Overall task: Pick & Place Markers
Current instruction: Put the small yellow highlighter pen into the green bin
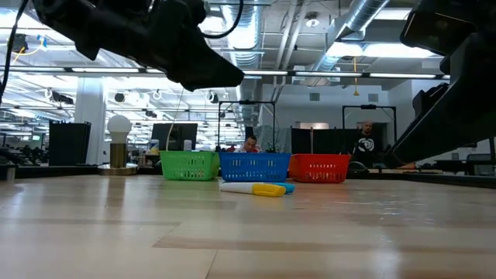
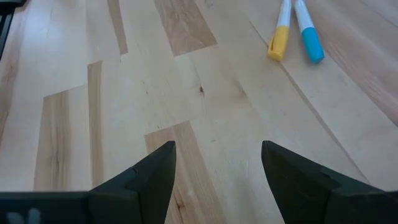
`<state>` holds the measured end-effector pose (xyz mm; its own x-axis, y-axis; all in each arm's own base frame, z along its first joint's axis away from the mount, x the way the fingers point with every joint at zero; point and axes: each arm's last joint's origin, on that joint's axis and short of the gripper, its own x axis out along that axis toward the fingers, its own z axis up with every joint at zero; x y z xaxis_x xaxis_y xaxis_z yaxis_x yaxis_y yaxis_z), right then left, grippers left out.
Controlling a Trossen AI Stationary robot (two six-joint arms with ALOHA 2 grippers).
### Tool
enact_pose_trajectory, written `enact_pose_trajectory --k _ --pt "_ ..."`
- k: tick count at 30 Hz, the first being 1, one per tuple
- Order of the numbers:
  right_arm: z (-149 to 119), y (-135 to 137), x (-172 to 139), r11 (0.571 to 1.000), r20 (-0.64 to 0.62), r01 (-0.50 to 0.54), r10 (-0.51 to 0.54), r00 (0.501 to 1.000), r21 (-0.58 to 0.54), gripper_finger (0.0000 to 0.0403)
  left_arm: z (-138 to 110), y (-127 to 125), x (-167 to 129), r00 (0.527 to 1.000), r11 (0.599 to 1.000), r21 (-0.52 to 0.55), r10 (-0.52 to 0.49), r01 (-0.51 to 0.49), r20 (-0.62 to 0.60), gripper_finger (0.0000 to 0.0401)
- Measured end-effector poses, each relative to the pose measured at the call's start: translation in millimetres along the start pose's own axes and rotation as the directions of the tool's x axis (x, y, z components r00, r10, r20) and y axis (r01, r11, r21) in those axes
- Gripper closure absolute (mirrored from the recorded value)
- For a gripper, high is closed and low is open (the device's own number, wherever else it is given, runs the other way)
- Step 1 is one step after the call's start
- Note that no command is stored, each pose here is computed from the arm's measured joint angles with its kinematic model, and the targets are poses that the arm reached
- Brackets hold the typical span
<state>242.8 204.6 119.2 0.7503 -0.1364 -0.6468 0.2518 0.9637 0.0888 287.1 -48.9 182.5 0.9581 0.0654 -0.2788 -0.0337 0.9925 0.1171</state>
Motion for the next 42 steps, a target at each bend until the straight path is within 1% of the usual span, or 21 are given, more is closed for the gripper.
enact_pose_trajectory --k 3,5,11,14,18,21,25,33,42 --pt "0.0 0.1 -0.1 1.0 0.001 0.0 0.0 1.0 -0.004 0.0177 -1.4 -10.3 1.3 0.999 0.999 0.01 -0.039 0.038 0.014 0.0254" --pt "0.0 0.1 -0.1 1.0 0.001 0.0 0.0 1.0 -0.008 0.0177 -3.4 -16.5 6.1 0.997 0.996 0.039 -0.08 0.079 0.013 0.0254" --pt "0.0 0.1 -0.1 1.0 0.0 0.0 0.0 1.0 -0.008 0.0177 -15.2 -39.1 36.5 0.981 0.971 0.14 -0.19 0.193 -0.035 0.0254" --pt "-0.2 0.3 -0.3 1.0 0.0 -0.001 0.001 1.0 -0.009 0.0177 -23.8 -46.8 48.8 0.974 0.957 0.185 -0.215 0.224 -0.069 0.0254" --pt "-2.5 2.5 -2.6 1.0 -0.002 -0.01 0.01 1.0 -0.018 0.0177 -31.5 -49.3 53.5 0.966 0.949 0.186 -0.241 0.256 -0.095 0.0254" --pt "-4.0 3.9 -4.2 1.0 -0.004 -0.017 0.017 1.0 -0.023 0.0177 -33.1 -49.5 53.4 0.963 0.946 0.186 -0.248 0.265 -0.109 0.0254" --pt "-6.8 2.0 -4.0 1.0 -0.01 -0.014 0.013 1.0 -0.023 0.0177 -40.2 -47.7 53.0 0.953 0.943 0.188 -0.243 0.276 -0.182 0.0254" --pt "-12.1 -4.1 -2.4 1.0 -0.021 0.002 -0.002 1.0 -0.011 0.0177 -62.4 -39.3 62.4 0.939 0.946 0.182 -0.216 0.269 -0.266 0.0254" --pt "-13.3 -5.0 -2.3 1.0 -0.023 0.005 -0.005 1.0 -0.01 0.0177 -73.5 -35.0 66.7 0.928 0.946 0.168 -0.219 0.278 -0.301 0.0254"
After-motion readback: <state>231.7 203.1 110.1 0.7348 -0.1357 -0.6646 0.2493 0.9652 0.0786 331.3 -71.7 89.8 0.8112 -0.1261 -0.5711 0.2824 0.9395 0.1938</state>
